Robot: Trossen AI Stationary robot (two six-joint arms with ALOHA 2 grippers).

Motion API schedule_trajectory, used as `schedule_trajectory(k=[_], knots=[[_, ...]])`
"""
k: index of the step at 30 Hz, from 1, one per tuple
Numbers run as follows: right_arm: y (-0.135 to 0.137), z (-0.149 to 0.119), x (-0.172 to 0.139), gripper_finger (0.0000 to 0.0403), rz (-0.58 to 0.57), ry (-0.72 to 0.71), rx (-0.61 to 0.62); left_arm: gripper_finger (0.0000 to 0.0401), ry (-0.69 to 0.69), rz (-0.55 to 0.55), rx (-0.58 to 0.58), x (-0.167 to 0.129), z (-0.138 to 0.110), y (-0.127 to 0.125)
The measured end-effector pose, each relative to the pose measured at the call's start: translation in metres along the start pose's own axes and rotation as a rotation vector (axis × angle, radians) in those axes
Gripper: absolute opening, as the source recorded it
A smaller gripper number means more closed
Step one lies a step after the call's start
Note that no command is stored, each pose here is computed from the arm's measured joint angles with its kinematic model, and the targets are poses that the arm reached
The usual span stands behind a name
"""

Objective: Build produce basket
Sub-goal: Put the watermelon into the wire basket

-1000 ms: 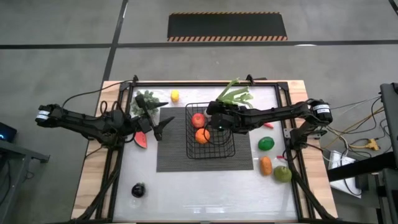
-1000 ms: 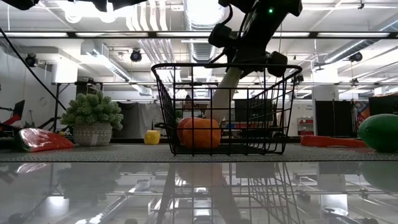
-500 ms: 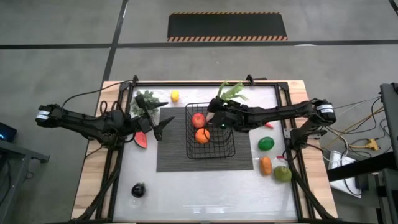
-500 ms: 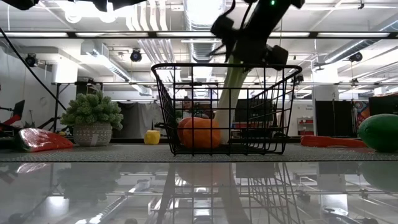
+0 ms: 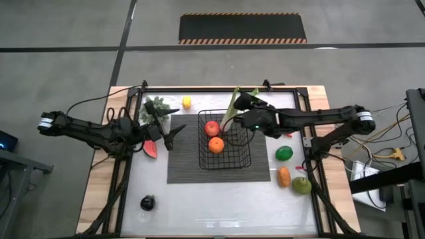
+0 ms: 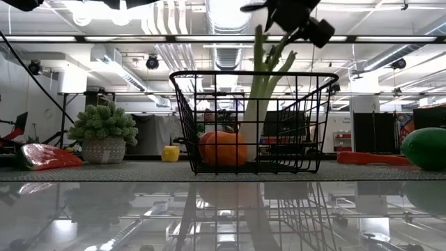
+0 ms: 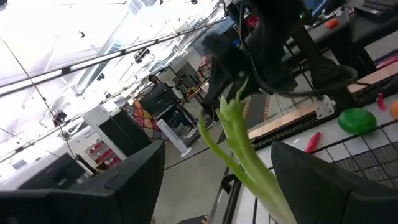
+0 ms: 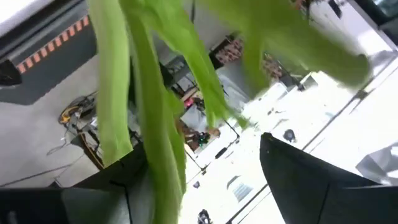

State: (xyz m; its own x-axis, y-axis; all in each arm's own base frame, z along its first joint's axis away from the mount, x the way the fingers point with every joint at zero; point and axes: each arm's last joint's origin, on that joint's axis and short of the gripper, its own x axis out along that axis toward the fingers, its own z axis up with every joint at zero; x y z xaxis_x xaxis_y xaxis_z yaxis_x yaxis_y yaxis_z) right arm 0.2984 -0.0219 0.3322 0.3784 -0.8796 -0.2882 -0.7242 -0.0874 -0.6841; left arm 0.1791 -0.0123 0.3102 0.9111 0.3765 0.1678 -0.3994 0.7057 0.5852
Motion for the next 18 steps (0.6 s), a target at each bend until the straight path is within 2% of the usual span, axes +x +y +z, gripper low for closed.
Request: schedule_trajectory(k=[6, 12, 15, 18], knots=[[-0.002, -0.023, -0.024, 0.0247, -0.064, -0.003, 0.091, 0.0274, 0.003, -0.004, -0.185, 0.000, -0.001, -0.001], [-0.001, -0.042, -0.036, 0.0246, -0.098, -0.010, 0.190, 0.0274, 0.086, -0.062, -0.406, 0.006, -0.010, -0.017], [0.000, -0.051, -0.040, 0.0246, -0.110, -0.008, 0.214, 0.0274, 0.167, -0.106, -0.502, 0.007, -0.014, -0.026], [0.000, -0.057, -0.043, 0.0241, -0.123, -0.008, 0.249, 0.0274, 0.330, -0.134, -0.651, 0.005, -0.022, -0.033]])
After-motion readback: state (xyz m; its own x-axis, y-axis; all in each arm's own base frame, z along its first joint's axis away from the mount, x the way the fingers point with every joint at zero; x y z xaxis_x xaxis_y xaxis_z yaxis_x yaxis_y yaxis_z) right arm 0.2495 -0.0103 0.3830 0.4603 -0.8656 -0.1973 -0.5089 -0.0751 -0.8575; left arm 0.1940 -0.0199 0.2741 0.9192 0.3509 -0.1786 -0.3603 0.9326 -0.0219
